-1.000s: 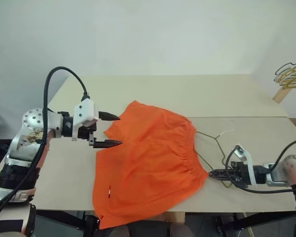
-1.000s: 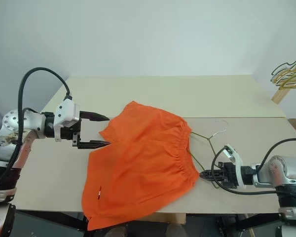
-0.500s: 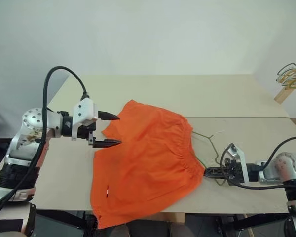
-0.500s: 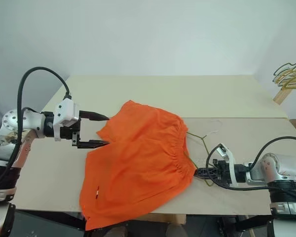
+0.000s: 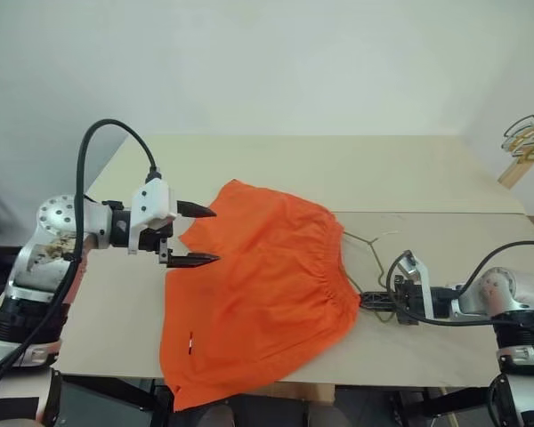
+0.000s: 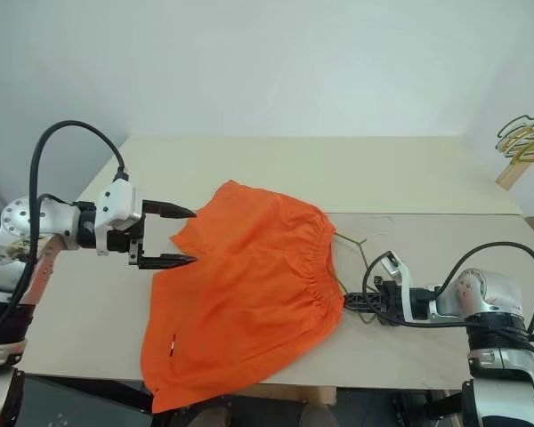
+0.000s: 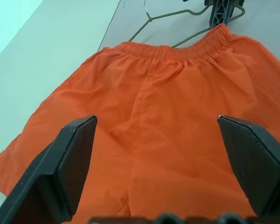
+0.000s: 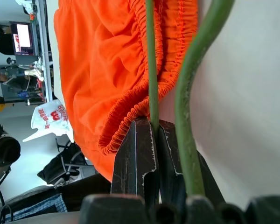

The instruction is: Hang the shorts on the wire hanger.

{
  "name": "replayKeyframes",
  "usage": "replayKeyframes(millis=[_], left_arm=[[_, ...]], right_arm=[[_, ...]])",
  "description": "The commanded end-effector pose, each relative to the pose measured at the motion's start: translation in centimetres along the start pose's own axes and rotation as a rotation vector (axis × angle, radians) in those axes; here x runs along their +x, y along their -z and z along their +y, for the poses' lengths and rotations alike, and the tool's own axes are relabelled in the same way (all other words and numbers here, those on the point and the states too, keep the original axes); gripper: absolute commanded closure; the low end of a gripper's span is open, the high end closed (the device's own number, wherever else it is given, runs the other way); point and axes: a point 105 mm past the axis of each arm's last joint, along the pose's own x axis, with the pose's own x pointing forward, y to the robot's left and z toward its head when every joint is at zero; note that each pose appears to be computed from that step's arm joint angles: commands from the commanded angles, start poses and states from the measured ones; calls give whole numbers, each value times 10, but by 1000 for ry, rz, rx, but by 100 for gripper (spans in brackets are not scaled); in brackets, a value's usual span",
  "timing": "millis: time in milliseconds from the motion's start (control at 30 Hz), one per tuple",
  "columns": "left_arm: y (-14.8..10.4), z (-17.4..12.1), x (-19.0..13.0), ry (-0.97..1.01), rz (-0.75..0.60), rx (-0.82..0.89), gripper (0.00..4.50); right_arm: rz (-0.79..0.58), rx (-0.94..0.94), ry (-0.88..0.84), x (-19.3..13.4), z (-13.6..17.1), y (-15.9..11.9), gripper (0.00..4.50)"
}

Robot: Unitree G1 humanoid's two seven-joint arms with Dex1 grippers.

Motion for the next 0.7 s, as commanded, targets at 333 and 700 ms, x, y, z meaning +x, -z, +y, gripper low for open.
replayKeyframes(millis=[333, 700], left_arm=[[-11, 5, -5, -21, -14, 48, 2], [-9, 5, -5, -20, -9, 49, 2]], right_arm=[[-54, -64, 3, 7, 5, -20, 450], [-172, -468, 138, 2, 9, -23, 450]])
